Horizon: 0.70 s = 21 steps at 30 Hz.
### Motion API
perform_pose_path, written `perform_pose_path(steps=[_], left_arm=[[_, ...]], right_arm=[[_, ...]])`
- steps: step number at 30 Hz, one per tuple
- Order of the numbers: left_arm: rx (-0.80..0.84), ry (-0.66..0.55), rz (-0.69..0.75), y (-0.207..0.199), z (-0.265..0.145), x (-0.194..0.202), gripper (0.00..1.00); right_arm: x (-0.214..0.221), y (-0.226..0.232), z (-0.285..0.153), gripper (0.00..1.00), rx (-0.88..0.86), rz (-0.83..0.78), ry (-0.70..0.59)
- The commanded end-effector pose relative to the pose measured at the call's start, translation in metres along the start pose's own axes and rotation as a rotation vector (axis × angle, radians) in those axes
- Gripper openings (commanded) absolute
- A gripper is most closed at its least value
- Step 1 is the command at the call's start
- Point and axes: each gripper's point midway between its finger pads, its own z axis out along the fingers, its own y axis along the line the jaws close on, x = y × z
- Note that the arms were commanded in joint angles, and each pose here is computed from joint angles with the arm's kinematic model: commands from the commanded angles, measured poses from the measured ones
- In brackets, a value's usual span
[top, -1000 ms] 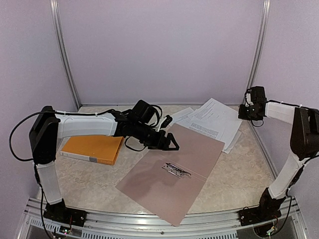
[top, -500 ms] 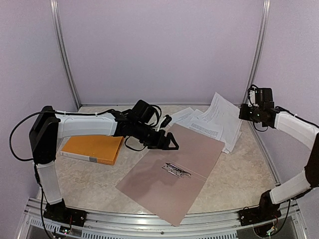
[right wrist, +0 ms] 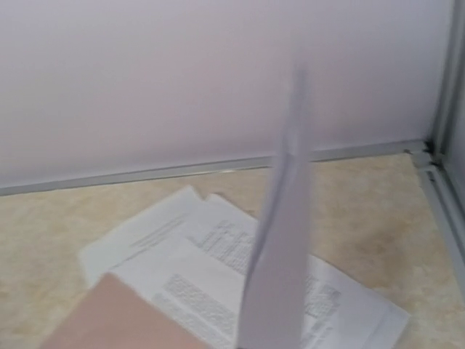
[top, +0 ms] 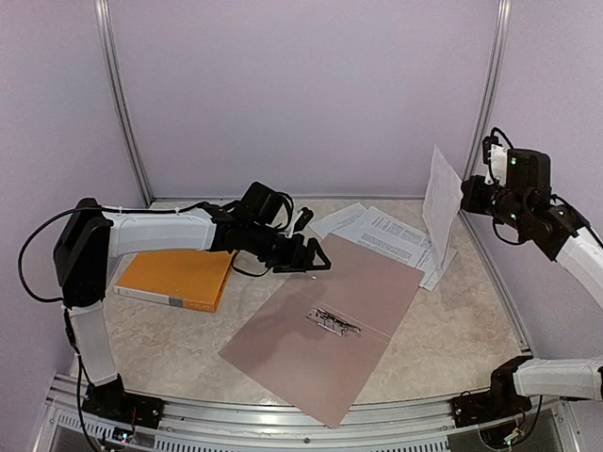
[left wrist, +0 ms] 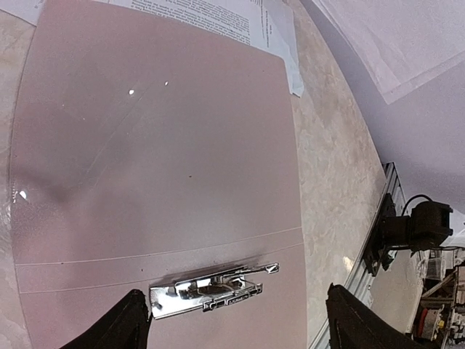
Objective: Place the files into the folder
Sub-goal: Place the file in the folder.
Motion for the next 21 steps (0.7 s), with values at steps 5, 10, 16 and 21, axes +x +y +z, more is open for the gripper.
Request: perform_pose_path(steps=[5,10,16,21], left_arm=[[-0.052,-0.086,-0.015,0.011,-0.022,-0.026,0.8],[-0.133,-0.127,-0.063,0.031,-0.039,-0.031,0.8],[-0.232,-0.185,-0.149,0.057,-0.065,-0.03,0.8],[-0.334,-0.243,-0.193,0.078,-0.094,-0.029,0.81]], right_arm=[[-0.002,0.062,-0.028,0.0,-0.193,-0.094,0.073],[0.005,0.117,-0.033,0.0,-0.352,-0.156,0.106],[0.007,0.197,-0.052,0.0,-0.568,-0.243,0.119],[0.01,0.264,-0.087,0.0,-0.761,-0.29,0.122]])
